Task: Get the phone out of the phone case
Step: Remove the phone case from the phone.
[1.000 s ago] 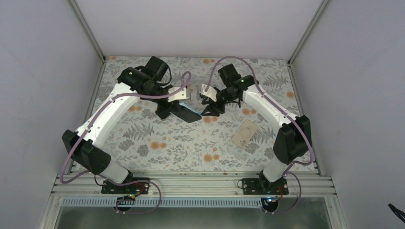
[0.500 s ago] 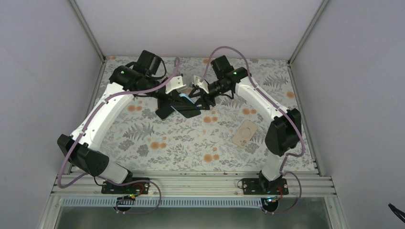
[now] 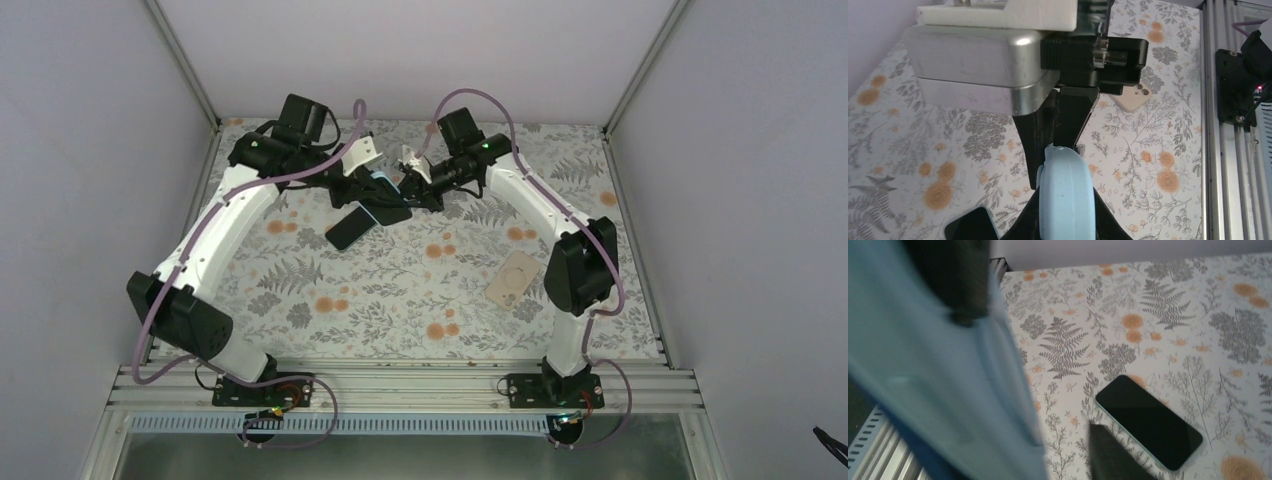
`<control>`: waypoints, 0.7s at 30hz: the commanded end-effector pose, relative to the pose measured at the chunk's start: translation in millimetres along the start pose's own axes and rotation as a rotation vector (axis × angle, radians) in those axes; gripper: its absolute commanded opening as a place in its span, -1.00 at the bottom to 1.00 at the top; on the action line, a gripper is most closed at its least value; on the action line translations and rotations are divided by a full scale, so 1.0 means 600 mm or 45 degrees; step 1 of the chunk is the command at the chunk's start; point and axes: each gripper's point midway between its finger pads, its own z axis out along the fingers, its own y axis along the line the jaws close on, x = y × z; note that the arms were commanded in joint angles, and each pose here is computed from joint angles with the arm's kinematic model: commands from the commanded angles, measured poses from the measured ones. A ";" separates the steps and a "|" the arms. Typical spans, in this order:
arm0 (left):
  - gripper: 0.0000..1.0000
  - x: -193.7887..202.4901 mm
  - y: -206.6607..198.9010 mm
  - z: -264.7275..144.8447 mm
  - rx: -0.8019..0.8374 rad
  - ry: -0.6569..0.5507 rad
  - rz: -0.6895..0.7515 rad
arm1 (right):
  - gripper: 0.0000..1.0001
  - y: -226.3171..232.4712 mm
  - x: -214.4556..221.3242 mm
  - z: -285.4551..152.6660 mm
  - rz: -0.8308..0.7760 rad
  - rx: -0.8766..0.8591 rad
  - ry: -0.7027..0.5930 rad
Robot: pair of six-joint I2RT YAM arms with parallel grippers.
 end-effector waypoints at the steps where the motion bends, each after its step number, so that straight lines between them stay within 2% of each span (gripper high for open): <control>1: -0.88 -0.111 0.118 0.029 -0.270 -0.266 0.258 | -0.94 0.206 -0.167 -0.020 -0.115 -0.418 -0.336; 3: -0.69 -0.114 0.119 0.028 -0.257 -0.255 0.248 | -0.94 0.199 -0.160 -0.025 -0.100 -0.387 -0.327; 4: -0.41 -0.115 0.117 0.025 -0.251 -0.241 0.248 | -0.94 0.192 -0.155 -0.030 -0.082 -0.369 -0.324; 6: 0.29 -0.120 0.116 0.014 -0.250 -0.203 0.249 | -0.94 0.168 -0.144 -0.043 -0.025 -0.316 -0.316; 9: 0.89 -0.131 0.101 -0.012 -0.229 -0.147 0.261 | -0.94 0.127 -0.120 -0.070 0.076 -0.259 -0.307; 10: 0.98 -0.134 0.094 -0.024 -0.225 -0.131 0.269 | -0.94 0.110 -0.110 -0.079 0.112 -0.236 -0.302; 13: 1.00 -0.154 0.077 -0.077 -0.292 -0.108 0.323 | -0.94 0.067 -0.078 -0.111 0.210 -0.172 -0.298; 16: 1.00 -0.179 0.058 -0.155 -0.462 -0.137 0.405 | -0.93 0.016 -0.044 -0.147 0.316 -0.067 -0.323; 19: 1.00 -0.205 0.064 -0.223 -0.771 -0.205 0.502 | -0.94 -0.064 -0.017 -0.194 0.486 0.138 -0.370; 21: 1.00 -0.197 0.074 -0.224 -0.975 -0.198 0.541 | -0.93 -0.124 0.006 -0.229 0.627 0.306 -0.395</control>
